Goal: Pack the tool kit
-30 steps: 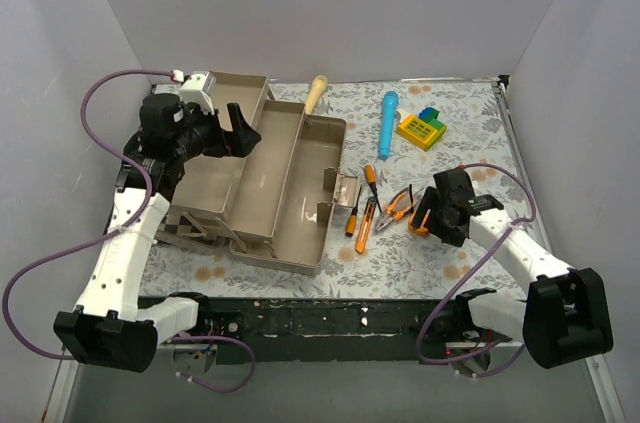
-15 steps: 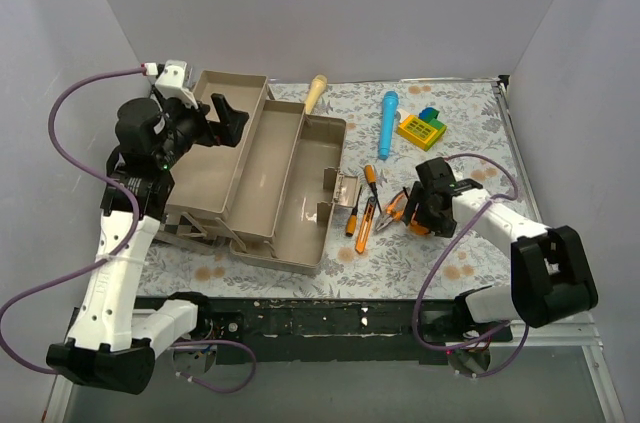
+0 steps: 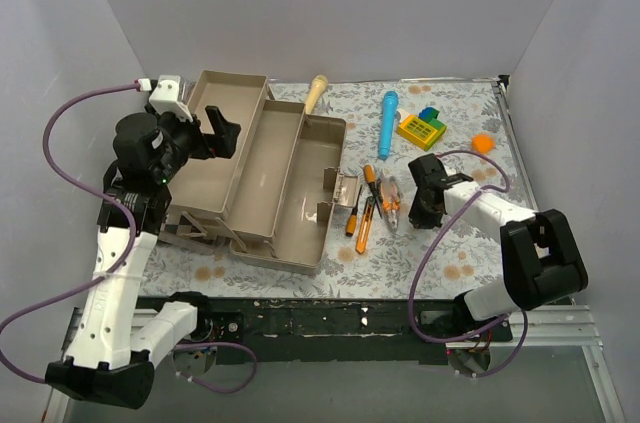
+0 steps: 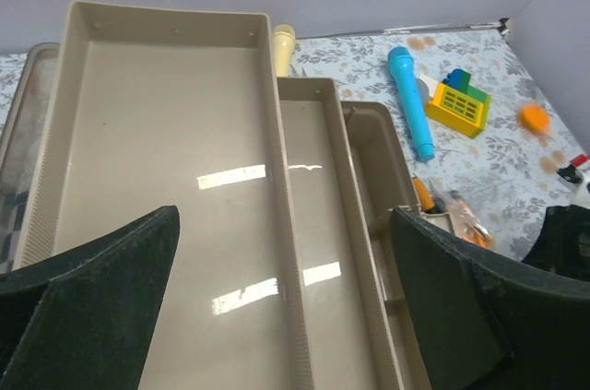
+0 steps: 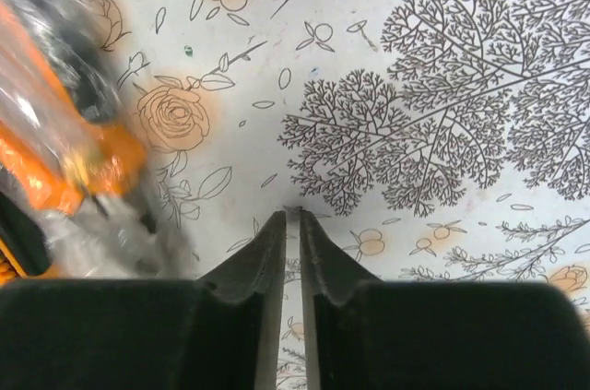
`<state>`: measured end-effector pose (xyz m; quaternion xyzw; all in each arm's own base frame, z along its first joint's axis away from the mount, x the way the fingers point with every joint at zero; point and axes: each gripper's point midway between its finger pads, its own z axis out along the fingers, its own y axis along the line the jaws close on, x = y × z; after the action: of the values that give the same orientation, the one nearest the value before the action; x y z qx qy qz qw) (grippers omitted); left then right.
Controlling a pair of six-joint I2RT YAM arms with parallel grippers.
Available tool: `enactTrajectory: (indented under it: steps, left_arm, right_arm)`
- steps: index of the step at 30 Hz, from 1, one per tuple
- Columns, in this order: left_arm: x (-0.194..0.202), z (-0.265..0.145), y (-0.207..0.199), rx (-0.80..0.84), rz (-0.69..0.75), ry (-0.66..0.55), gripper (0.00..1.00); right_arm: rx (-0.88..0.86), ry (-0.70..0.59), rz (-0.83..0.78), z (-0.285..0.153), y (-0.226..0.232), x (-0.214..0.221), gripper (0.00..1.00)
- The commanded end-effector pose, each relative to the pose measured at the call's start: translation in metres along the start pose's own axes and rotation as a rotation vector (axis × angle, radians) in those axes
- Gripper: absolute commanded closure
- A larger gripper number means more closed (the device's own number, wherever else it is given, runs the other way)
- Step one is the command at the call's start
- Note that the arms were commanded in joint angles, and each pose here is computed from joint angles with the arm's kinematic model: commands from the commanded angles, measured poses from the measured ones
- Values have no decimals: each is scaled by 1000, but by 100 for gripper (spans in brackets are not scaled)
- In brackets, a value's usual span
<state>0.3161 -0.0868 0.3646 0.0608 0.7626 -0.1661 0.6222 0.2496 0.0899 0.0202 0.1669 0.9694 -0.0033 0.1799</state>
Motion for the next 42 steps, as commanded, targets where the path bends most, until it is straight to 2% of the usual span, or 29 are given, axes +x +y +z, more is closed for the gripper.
enactTrajectory:
  steps: [1,8,17,22,25,29,30,35,38,42]
  left_arm:
    - [-5,-32,-28,92,-66,20,2]
    - [4,-41,-76,229,-111,66,2]
    - [3,-39,-78,230,-98,76,2]
    - [3,-39,-78,232,-88,87,2]
    - [5,-39,-80,245,-89,93,2]
    - [10,-37,-82,259,-83,108,2]
    - [12,-35,-82,257,-81,115,2]
    - [18,-31,-77,241,-60,138,2]
    - [25,-27,-74,227,-58,158,2]
    - [36,-23,-71,219,-54,183,2]
  right_arm:
    - [-64,-95,8,-19,6,-15,85]
    - [-160,-335,-34,-94,0,-43,86]
    - [-179,-416,-15,-129,-11,-54,77]
    - [-170,-431,5,-134,-14,-68,66]
    - [-175,-448,30,-138,-15,-90,51]
    - [-233,-411,79,-133,-11,-128,26]
    - [-253,-384,90,-127,-11,-137,23]
    - [-237,-294,142,-90,-16,-200,13]
    - [-234,-233,154,-64,-16,-231,11]
    - [-202,-290,180,-43,-22,-288,9]
